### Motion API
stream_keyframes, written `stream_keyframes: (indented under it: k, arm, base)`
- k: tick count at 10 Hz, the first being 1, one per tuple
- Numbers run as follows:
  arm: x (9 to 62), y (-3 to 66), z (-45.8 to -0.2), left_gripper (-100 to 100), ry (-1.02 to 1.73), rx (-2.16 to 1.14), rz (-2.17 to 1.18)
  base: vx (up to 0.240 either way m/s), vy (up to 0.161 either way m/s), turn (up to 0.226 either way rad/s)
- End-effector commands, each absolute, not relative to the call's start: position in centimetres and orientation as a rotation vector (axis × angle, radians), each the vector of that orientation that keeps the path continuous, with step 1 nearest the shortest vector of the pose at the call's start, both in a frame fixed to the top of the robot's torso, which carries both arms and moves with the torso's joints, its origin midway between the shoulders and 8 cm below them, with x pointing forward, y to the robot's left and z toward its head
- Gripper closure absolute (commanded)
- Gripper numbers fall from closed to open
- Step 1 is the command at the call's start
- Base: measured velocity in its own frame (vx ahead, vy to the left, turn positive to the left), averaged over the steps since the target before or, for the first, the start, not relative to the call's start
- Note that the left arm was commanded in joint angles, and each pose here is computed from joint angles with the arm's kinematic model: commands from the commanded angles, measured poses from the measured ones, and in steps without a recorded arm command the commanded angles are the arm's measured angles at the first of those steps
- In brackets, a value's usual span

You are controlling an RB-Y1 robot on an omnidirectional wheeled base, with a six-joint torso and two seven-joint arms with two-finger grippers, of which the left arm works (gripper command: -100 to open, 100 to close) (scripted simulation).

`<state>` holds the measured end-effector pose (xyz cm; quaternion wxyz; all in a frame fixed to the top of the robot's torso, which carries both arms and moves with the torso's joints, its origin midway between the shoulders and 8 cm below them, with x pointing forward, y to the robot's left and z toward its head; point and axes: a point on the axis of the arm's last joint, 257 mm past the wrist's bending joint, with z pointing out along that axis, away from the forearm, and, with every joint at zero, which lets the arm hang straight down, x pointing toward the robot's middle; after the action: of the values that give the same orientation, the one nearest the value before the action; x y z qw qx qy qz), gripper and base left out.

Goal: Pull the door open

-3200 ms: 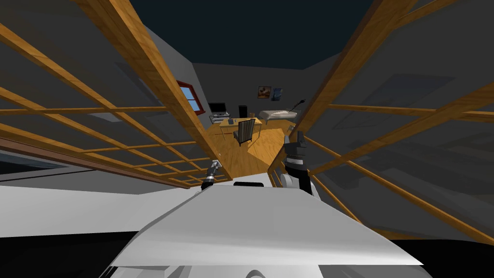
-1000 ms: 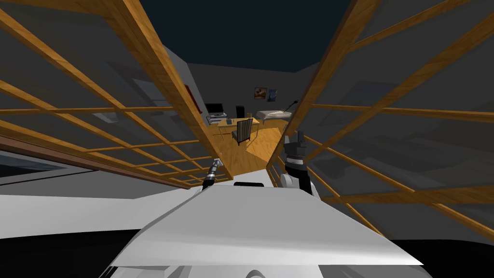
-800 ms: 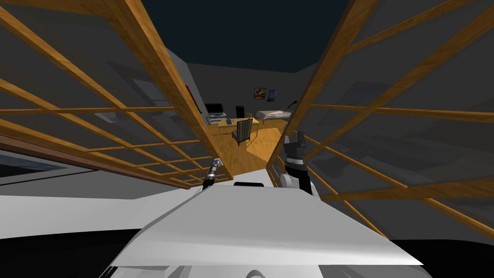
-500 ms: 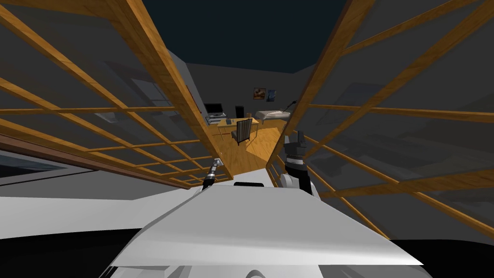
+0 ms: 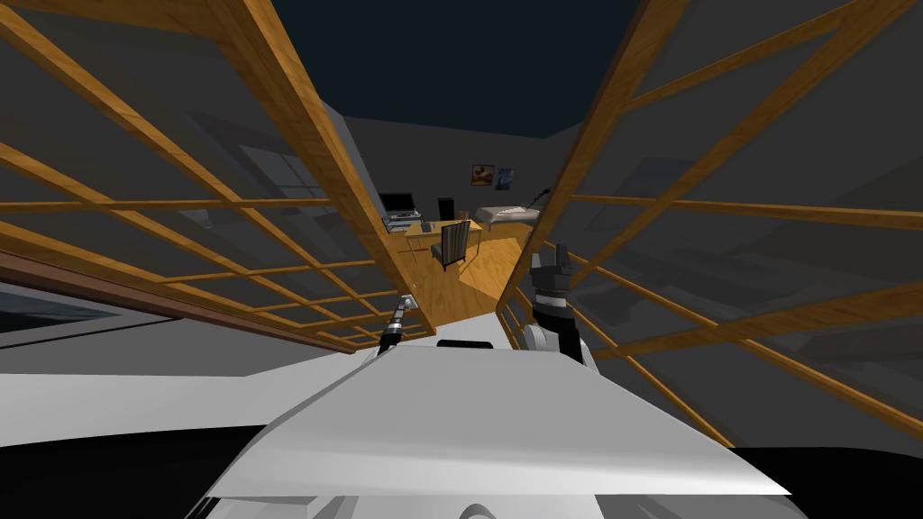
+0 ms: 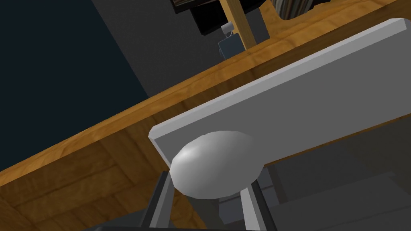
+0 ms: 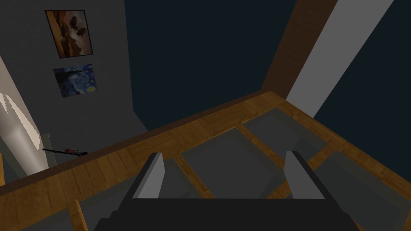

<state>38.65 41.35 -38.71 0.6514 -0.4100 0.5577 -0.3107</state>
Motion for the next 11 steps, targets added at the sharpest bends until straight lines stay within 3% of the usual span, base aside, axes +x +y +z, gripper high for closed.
stream_keyframes:
  k: [1, 11]
  arm:
    - [38.91, 40.21, -39.11, 100, 1.250, -0.977, -0.767]
    - [39.60, 40.20, -39.06, 100, 1.129, -1.152, -0.957]
  base:
    - [-0.040, 0.008, -0.018]
    - [-0.037, 0.010, -0.032]
